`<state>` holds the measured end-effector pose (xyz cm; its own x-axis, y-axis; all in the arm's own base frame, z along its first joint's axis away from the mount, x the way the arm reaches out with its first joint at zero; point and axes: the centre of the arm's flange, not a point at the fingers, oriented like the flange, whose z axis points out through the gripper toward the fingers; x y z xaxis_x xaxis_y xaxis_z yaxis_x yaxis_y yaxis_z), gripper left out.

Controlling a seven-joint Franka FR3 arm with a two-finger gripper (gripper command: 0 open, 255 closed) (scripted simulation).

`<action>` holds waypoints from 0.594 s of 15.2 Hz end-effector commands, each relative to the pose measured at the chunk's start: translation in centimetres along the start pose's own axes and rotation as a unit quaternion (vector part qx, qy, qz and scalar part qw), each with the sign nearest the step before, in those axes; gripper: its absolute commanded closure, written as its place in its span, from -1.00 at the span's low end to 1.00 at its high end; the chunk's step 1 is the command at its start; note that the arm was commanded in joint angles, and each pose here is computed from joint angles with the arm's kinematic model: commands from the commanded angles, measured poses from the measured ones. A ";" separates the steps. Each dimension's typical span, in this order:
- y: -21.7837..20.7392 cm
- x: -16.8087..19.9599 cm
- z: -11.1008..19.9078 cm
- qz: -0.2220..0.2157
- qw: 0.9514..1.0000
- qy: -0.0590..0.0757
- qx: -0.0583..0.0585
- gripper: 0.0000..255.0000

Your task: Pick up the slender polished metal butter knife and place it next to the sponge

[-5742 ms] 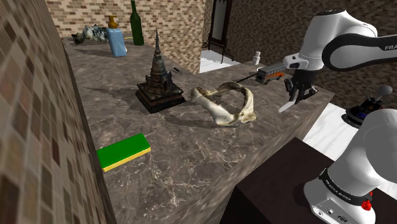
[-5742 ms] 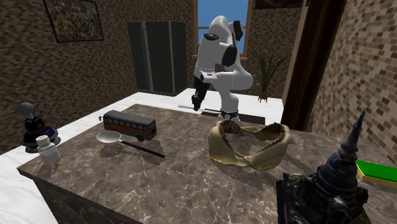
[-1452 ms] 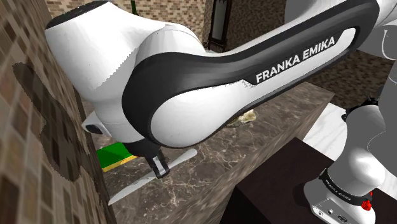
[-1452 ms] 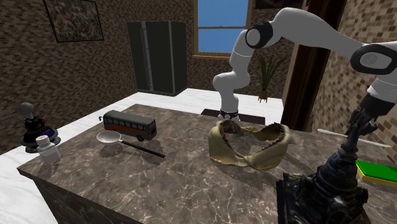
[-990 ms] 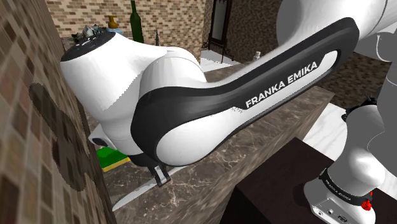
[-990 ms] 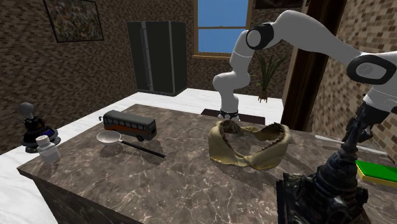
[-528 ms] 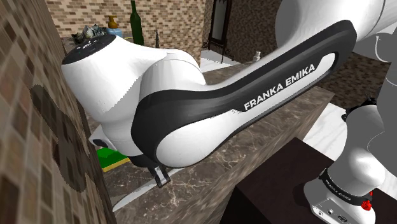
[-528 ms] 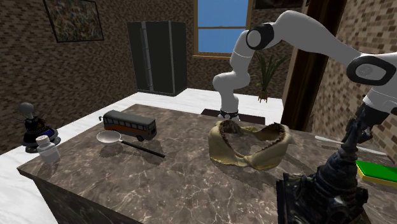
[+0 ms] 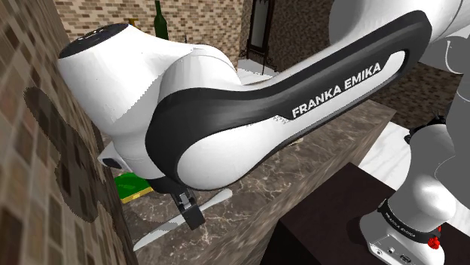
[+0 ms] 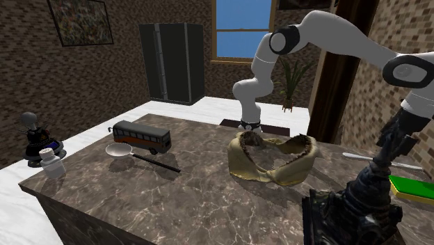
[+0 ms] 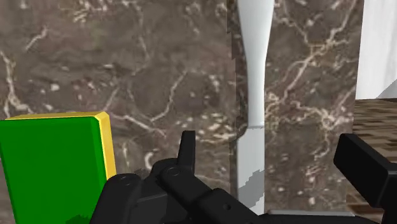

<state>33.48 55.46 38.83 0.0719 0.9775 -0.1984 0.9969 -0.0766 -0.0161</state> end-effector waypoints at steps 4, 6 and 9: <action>0.1 -0.1 -3.3 0.000 1.000 0.000 0.000 -1.00; 0.1 -0.1 -3.3 0.000 1.000 0.000 0.000 -1.00; 0.1 -0.1 -3.3 0.000 1.000 0.000 0.000 -1.00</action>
<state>33.64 55.98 42.05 0.0717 0.9774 -0.1991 0.9969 -0.0765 -0.0163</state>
